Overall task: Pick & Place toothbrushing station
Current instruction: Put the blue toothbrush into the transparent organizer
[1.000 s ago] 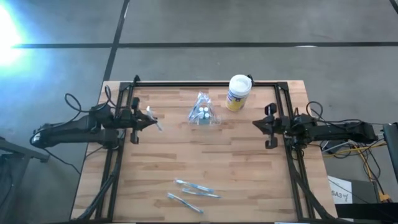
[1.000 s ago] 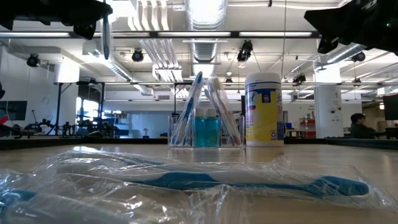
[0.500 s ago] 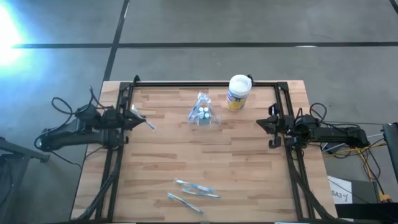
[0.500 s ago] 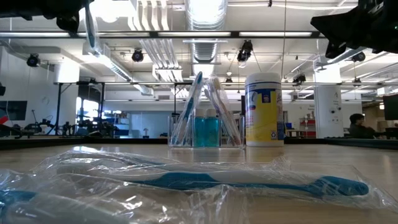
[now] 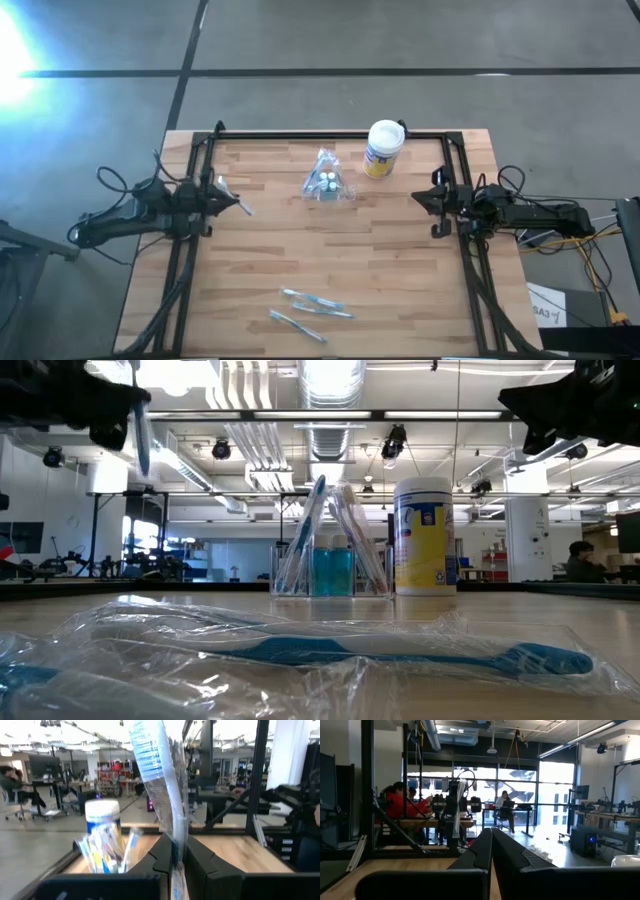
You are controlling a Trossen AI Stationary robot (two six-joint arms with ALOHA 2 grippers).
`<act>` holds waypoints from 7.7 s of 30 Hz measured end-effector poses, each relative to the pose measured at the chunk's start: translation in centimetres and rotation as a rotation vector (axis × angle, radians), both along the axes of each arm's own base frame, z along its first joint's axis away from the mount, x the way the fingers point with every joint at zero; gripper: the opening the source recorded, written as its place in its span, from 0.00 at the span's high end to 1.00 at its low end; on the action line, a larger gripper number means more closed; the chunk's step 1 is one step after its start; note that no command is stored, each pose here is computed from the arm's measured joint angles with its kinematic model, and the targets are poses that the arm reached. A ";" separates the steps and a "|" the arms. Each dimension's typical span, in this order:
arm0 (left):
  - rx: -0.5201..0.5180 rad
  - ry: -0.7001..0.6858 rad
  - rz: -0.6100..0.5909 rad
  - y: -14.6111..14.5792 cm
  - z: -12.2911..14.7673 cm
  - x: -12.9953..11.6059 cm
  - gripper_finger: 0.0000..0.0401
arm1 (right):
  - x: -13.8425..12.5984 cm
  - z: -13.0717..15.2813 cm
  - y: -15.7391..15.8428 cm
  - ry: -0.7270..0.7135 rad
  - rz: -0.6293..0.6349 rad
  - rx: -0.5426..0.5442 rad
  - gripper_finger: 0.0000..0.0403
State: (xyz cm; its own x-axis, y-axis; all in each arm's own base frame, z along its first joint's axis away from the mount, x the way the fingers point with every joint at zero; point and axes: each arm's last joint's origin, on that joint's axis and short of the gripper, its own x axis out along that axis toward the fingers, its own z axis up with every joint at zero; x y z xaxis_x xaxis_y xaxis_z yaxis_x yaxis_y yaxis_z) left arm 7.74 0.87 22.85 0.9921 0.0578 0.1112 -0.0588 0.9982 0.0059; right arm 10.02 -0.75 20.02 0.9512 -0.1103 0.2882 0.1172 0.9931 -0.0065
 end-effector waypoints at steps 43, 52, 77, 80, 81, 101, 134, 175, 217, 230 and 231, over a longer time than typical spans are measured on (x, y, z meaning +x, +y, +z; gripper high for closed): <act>-0.009 -0.139 -0.016 0.2 -2.8 1.5 0.94 | 0.1 0.0 0.0 0.003 -0.004 -0.014 0.98; 0.059 -0.183 0.078 0.6 3.9 2.5 0.94 | 0.0 0.1 0.0 -0.004 -0.009 -0.028 0.98; 0.080 0.051 0.192 6.9 2.8 13.7 0.94 | 0.0 0.3 0.0 -0.021 -0.019 -0.057 0.98; 0.082 0.078 0.215 7.7 2.1 14.1 0.94 | 0.0 0.3 0.0 -0.022 -0.020 -0.057 0.98; 0.077 0.095 0.220 7.9 1.7 14.3 0.94 | 0.0 0.3 0.0 -0.022 -0.020 -0.057 0.98; 0.066 0.183 0.097 9.6 -1.1 17.6 0.94 | 0.0 0.2 0.0 -0.017 -0.022 -0.064 0.98; 0.035 0.324 0.107 10.6 -6.9 19.6 0.94 | 0.0 0.2 0.0 -0.010 -0.019 -0.055 0.98; 0.097 0.245 0.119 9.9 -6.3 18.0 0.49 | 0.2 0.1 0.0 0.003 -0.021 -0.063 0.98; -0.021 0.144 0.182 3.2 1.6 2.6 0.99 | 0.4 -0.1 -0.1 0.027 -0.026 -0.052 0.98; -0.047 0.081 0.180 2.8 -3.0 1.7 0.99 | 0.6 -0.4 -0.1 0.056 -0.027 -0.054 0.98; -0.046 0.078 0.180 2.8 -3.2 1.7 0.99 | 0.7 -0.4 -0.1 0.060 -0.027 -0.054 0.98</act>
State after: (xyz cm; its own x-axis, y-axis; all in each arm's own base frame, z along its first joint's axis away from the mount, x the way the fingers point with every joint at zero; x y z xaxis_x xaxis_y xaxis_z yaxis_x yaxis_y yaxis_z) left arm 9.39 3.65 19.67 0.9708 0.2382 0.0273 -0.2375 0.9710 -0.0283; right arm 10.71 -0.83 19.61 0.9637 -0.1221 0.2374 0.1419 0.9875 -0.0681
